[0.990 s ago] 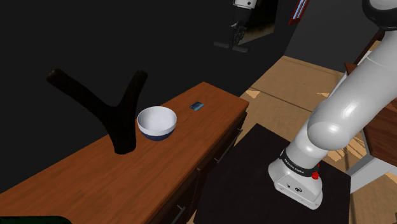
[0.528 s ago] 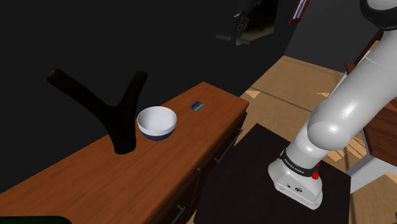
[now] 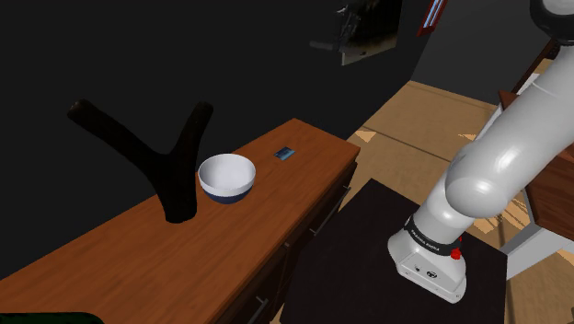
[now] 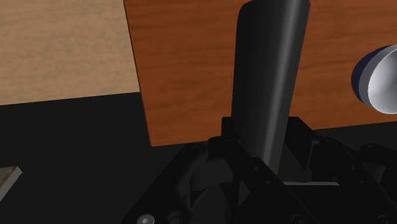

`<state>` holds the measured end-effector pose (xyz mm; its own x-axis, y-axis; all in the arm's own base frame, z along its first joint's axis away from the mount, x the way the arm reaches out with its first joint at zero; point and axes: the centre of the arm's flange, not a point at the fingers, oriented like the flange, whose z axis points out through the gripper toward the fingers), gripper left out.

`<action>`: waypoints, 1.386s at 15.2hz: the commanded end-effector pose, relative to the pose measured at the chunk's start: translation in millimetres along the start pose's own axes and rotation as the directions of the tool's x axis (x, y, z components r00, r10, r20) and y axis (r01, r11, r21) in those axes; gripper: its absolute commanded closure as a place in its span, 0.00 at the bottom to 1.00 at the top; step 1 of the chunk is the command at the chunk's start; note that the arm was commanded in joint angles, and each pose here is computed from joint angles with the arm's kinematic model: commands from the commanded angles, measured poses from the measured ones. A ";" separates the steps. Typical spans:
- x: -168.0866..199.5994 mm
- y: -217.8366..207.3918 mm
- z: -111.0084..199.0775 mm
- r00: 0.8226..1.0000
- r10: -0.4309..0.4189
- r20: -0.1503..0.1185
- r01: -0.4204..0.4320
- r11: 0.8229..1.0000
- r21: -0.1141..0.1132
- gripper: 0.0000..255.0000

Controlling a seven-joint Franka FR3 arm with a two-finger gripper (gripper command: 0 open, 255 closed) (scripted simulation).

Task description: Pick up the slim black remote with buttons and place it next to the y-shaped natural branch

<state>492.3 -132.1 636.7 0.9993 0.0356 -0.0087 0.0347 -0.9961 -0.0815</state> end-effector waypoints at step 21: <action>-47.8 -282.2 22.3 1.000 0.001 0.000 -0.001 1.000 0.000 1.00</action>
<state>435.8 136.7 638.9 0.9993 0.0358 -0.0089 0.0350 -0.9961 -0.0809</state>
